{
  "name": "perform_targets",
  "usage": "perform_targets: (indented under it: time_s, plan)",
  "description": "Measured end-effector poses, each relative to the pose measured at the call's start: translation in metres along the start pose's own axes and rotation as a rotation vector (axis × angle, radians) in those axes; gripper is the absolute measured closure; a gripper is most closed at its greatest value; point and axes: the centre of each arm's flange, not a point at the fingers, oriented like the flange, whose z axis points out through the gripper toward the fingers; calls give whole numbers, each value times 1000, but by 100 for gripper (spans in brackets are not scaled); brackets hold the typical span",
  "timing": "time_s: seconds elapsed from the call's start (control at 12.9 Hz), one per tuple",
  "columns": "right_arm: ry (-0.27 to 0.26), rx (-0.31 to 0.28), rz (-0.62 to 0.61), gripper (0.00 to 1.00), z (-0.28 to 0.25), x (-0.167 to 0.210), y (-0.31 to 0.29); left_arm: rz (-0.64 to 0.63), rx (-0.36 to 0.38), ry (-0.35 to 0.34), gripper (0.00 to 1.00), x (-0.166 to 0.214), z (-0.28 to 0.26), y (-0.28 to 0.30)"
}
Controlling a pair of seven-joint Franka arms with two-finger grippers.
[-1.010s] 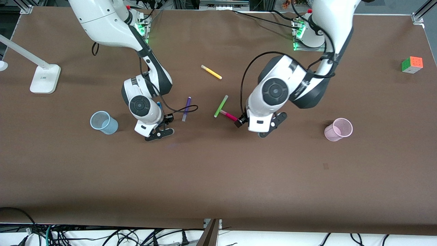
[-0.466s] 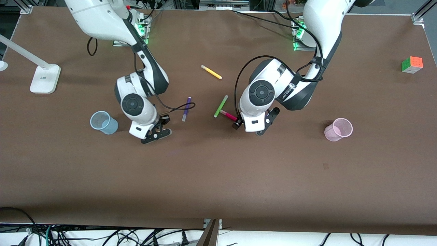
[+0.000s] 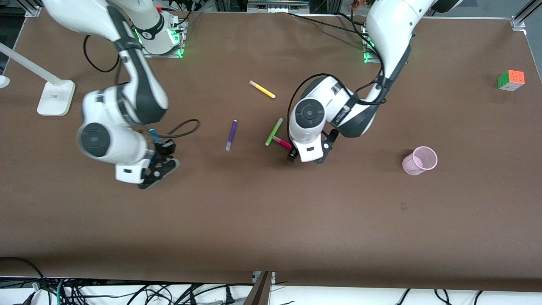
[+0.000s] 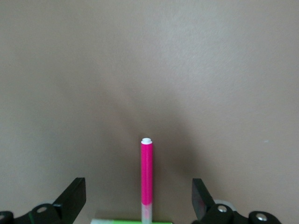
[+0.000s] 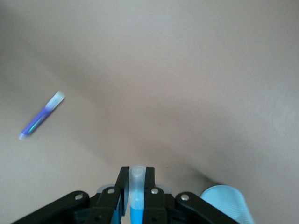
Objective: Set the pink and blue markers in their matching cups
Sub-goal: 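Lift the blue marker toward the blue cup while the left gripper grasps the pink marker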
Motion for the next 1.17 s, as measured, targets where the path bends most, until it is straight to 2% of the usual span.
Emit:
perform_targets:
  time_s: [0.23,0.62,0.93,1.17]
  plan:
    - [74,115,-193,84,-13,-33,39,31,-13,1,0,-21,32,-9]
    - [251,231,-496,84,-13,-81,97,-14,-46,-25,0,-33,68,-5]
    - [419,348,-644,84,15,-115,135,-47,-47,-35,0,-32,88,-4]
    - [490,407,-698,84,34,-140,156,-46,-43,-35,4,-34,97,-4]
